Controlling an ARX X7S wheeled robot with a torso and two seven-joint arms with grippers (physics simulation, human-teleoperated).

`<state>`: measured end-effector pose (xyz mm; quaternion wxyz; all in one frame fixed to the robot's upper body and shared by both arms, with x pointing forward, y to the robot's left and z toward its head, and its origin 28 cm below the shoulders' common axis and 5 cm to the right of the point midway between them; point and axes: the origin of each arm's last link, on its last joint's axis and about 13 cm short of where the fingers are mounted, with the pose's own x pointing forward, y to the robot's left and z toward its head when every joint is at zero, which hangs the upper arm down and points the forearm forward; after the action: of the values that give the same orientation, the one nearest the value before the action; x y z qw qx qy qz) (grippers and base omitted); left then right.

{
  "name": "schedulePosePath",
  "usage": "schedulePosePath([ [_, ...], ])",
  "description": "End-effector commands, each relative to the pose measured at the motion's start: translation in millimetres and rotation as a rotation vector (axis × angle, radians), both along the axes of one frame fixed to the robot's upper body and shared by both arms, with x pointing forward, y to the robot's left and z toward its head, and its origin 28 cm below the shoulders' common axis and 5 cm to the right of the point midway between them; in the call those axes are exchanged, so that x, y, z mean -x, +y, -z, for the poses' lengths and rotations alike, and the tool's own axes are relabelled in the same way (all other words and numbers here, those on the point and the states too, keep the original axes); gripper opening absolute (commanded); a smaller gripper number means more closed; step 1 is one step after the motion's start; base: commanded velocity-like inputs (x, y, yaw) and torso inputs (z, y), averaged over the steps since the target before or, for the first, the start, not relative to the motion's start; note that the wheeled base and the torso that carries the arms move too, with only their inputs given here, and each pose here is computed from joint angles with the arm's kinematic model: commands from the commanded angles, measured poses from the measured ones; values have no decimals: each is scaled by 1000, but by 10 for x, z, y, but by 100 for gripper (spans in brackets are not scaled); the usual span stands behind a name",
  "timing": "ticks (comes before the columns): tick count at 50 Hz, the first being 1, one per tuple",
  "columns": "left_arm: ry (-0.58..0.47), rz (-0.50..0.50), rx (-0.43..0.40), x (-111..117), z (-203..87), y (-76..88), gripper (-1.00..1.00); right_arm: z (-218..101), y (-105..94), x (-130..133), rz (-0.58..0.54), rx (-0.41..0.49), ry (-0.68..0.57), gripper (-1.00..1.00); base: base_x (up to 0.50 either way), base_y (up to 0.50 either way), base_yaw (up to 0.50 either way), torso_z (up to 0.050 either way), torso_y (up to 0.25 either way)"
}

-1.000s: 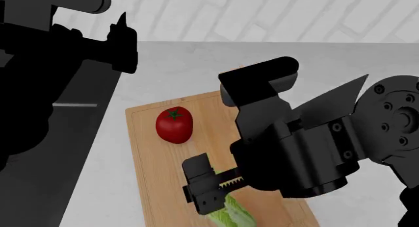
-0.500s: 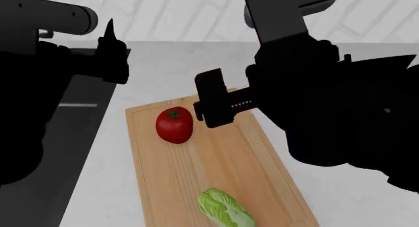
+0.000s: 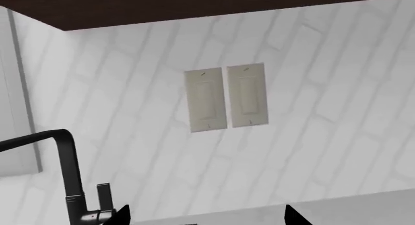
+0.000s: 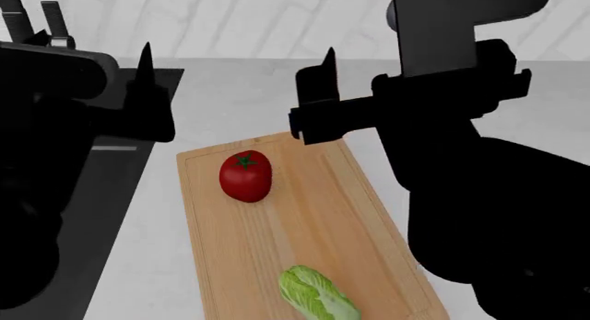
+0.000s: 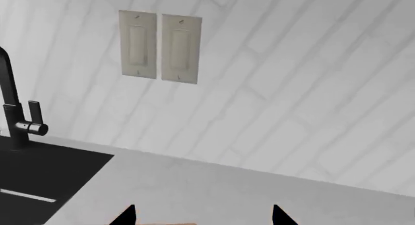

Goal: Pick the vegetables from the sink and place them on the cutting board.

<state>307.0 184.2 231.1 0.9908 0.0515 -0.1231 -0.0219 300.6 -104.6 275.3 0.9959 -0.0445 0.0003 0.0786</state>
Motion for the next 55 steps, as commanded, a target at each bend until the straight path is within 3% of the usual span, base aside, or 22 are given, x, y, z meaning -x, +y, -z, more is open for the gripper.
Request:
schedulePosePath([
  [1,-59,26,34,70,51,-31,100,136,43,99,-13,-54,-158,100,0,0,0,0,0],
  [9,-117,41,64,189,45,-37,100,239,43,239,8,-89,-238,100,0,0,0,0,0],
  [22,-107,51,173,404,187,-9,100,367,80,394,-2,-165,-264,100,0,0,0,0,0],
  [40,-260,136,235,655,172,7,100,309,101,657,-25,-236,-393,100,0,0,0,0,0],
  [44,-308,190,288,711,145,6,100,344,103,732,-19,-267,-433,100,0,0,0,0,0],
  [55,-369,245,303,803,123,13,100,321,126,906,-19,-300,-477,100,0,0,0,0,0],
])
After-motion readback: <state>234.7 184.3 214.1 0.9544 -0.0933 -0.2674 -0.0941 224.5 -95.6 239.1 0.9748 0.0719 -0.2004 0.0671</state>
